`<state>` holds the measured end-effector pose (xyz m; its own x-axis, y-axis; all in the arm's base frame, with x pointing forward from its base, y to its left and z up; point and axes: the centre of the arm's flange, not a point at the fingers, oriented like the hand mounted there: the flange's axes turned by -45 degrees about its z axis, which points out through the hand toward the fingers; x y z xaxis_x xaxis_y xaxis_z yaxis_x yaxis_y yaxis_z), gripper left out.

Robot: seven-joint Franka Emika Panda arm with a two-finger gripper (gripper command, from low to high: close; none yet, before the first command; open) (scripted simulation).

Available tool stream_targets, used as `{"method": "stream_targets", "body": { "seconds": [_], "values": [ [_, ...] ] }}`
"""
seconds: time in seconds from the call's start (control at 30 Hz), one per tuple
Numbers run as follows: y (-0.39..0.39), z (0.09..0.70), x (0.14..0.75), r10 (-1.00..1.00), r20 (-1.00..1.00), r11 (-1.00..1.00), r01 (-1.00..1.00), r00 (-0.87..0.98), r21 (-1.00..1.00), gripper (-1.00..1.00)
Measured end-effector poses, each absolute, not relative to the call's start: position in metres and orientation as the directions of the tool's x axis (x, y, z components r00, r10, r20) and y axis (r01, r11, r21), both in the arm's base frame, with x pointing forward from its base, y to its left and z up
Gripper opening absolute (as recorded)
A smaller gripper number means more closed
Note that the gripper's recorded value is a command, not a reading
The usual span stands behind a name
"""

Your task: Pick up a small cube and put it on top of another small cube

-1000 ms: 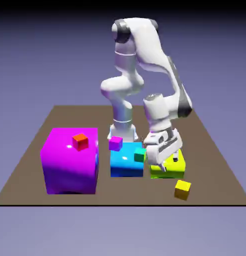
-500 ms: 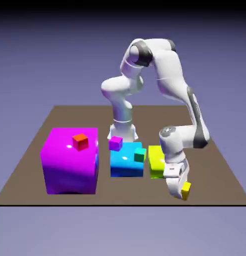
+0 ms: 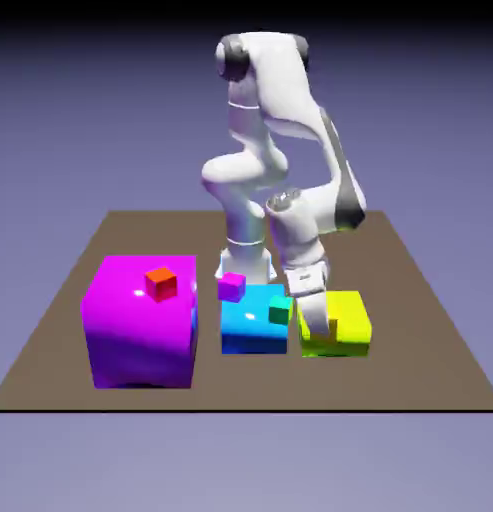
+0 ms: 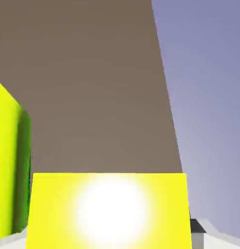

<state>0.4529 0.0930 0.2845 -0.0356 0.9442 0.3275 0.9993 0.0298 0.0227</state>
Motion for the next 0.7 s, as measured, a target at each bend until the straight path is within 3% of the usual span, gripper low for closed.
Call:
{"method": "stream_targets", "body": {
  "seconds": [0.47,0.63,0.7],
  "values": [
    [-0.045,0.343,0.331,0.764,0.312,0.59,0.807,-0.564,0.014,-1.0],
    [-0.07,0.346,0.292,0.683,0.315,0.694,0.72,-0.658,-0.002,-1.0],
    [-0.066,0.321,0.29,0.683,0.316,0.695,0.719,-0.659,-0.001,-1.0]
  ]
}}
